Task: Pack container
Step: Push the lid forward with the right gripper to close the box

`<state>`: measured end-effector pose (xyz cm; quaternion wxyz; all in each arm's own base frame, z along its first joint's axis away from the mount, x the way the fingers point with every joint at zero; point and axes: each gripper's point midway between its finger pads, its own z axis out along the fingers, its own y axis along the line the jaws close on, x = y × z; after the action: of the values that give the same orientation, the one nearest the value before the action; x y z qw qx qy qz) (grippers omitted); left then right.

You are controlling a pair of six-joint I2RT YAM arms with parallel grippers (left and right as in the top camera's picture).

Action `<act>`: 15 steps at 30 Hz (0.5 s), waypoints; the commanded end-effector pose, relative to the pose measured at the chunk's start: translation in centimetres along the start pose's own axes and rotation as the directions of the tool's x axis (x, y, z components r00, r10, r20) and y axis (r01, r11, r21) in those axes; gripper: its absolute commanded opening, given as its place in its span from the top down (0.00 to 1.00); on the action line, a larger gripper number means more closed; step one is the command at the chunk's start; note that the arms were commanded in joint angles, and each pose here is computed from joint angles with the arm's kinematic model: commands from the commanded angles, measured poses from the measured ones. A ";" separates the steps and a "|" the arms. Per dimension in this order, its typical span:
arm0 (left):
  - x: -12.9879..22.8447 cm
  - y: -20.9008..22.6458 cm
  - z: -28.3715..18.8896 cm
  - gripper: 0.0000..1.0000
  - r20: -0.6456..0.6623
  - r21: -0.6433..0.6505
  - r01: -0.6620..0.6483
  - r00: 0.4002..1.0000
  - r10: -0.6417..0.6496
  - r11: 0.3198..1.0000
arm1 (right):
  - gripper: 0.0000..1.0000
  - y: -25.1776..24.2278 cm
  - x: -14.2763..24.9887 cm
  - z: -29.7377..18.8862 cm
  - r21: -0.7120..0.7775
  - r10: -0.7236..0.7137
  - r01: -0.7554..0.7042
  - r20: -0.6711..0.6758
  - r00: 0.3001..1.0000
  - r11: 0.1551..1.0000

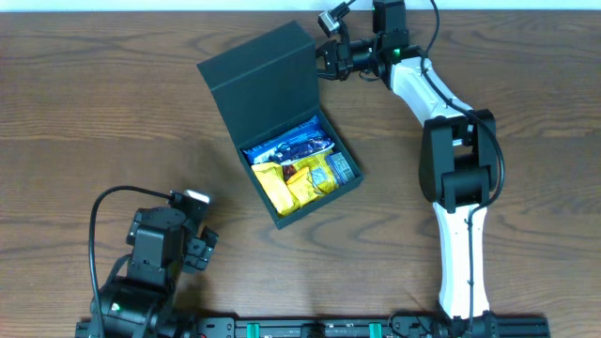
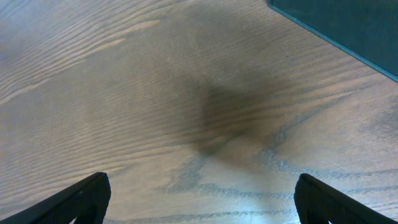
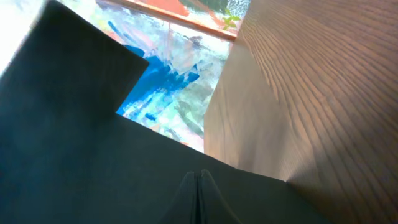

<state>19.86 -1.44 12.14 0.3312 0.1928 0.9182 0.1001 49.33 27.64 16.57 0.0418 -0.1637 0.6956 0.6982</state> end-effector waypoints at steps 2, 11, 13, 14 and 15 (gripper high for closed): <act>0.1 0.4 0.0 0.05 -0.003 -0.017 -0.005 1.000 0.005 1.000 | 0.98 2.8 0.2 1.1 -0.028 -0.026 0.025 -0.036 0.999 0.999; 0.1 0.4 0.0 0.05 -0.003 -0.017 -0.005 1.000 0.005 1.000 | 0.98 8.1 0.2 1.7 -0.038 -0.107 0.105 -0.049 0.993 0.994; 0.1 0.4 0.0 0.05 -0.003 -0.017 -0.005 1.000 0.005 1.000 | 0.98 9.3 0.2 1.8 -0.040 -0.127 0.125 -0.050 0.991 0.991; 0.1 0.4 0.0 0.05 -0.004 -0.017 -0.005 1.000 0.005 1.000 | 0.98 9.8 0.3 1.9 -0.041 -0.136 0.134 -0.051 0.989 0.990; 0.1 0.4 0.0 0.05 -0.003 -0.017 -0.005 1.000 0.005 1.000 | 0.98 10.5 0.3 2.0 -0.043 -0.148 0.146 -0.052 0.988 0.988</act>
<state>19.86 -1.44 12.14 0.3312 0.1928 0.9182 0.1001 47.25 28.59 22.96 0.0585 -0.1978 0.6855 0.6982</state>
